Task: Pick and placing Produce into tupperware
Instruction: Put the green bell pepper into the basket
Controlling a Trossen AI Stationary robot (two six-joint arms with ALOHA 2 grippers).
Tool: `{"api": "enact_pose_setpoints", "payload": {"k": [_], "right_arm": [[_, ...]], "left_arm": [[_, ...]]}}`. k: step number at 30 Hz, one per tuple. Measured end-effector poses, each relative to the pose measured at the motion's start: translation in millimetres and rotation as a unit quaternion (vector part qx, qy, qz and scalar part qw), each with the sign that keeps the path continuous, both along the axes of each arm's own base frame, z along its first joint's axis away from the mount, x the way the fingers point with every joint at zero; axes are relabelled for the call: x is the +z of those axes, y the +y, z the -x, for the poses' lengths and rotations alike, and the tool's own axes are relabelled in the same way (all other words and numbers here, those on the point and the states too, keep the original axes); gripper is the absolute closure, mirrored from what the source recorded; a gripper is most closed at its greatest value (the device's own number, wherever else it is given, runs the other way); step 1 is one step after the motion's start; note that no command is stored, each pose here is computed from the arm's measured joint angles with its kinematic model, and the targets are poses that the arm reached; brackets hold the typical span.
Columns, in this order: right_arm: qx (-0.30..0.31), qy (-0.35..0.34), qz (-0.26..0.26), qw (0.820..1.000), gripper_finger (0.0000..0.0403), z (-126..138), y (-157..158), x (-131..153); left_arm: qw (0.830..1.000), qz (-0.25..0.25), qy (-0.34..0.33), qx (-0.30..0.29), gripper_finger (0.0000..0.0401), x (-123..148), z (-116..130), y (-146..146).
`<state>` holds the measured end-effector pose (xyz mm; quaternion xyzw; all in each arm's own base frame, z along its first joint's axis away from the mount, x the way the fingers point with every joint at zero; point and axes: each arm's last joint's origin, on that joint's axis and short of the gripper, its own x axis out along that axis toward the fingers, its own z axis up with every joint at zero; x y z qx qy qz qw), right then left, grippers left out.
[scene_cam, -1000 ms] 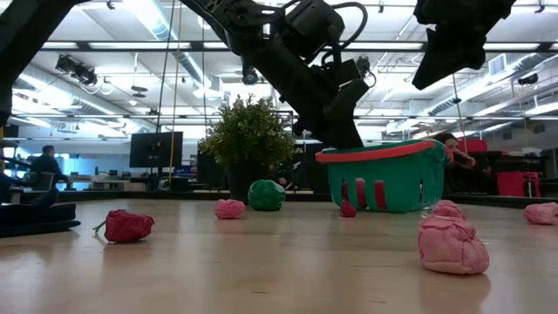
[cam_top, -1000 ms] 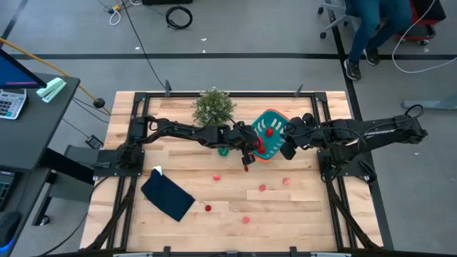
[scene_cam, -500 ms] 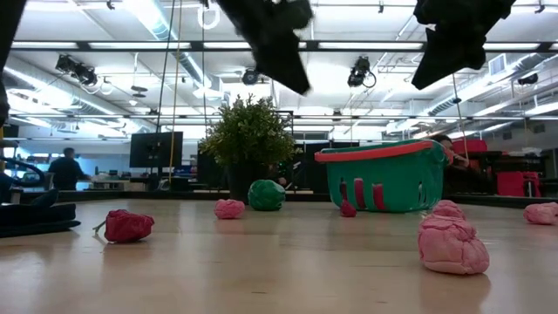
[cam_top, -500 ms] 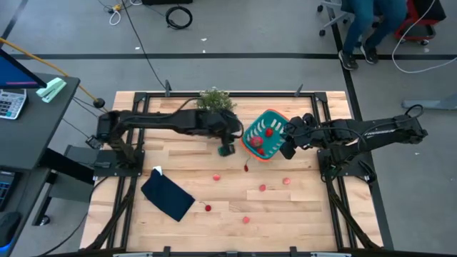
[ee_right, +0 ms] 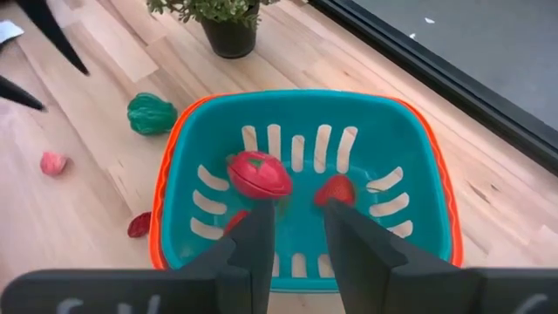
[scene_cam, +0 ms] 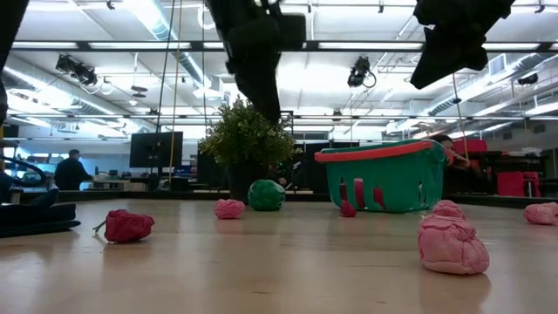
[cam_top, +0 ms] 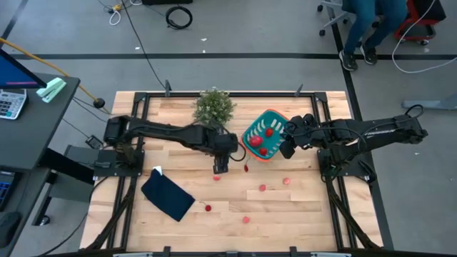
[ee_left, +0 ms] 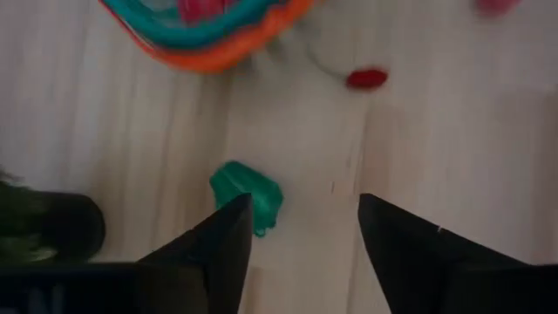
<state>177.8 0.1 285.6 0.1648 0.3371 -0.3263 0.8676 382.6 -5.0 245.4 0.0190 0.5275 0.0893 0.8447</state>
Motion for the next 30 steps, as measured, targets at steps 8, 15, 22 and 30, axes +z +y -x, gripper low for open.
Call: {"api": "enact_pose_setpoints", "payload": {"k": [8, 15, 22, 30], "right_arm": [[0.005, 0.004, 0.004, 1.000, 0.0293, 0, 0, 0], [0.006, 0.005, 0.005, 1.000, 0.0293, 0, 0, 0], [0.008, 0.007, 0.009, 1.000, 0.0293, 0, 0, 0], [0.008, 0.007, 0.009, 1.000, 0.0293, 0, 0, 0]], "left_arm": [[0.996, -0.018, 0.081, 0.033, 0.0154, -55, -15, 12], [0.991, -0.037, 0.108, 0.064, 0.0151, -80, -20, 31], [0.991, -0.038, 0.100, 0.085, 0.0149, -83, -22, 53], [0.993, -0.054, 0.090, 0.058, 0.0145, -83, -24, 68]]}}
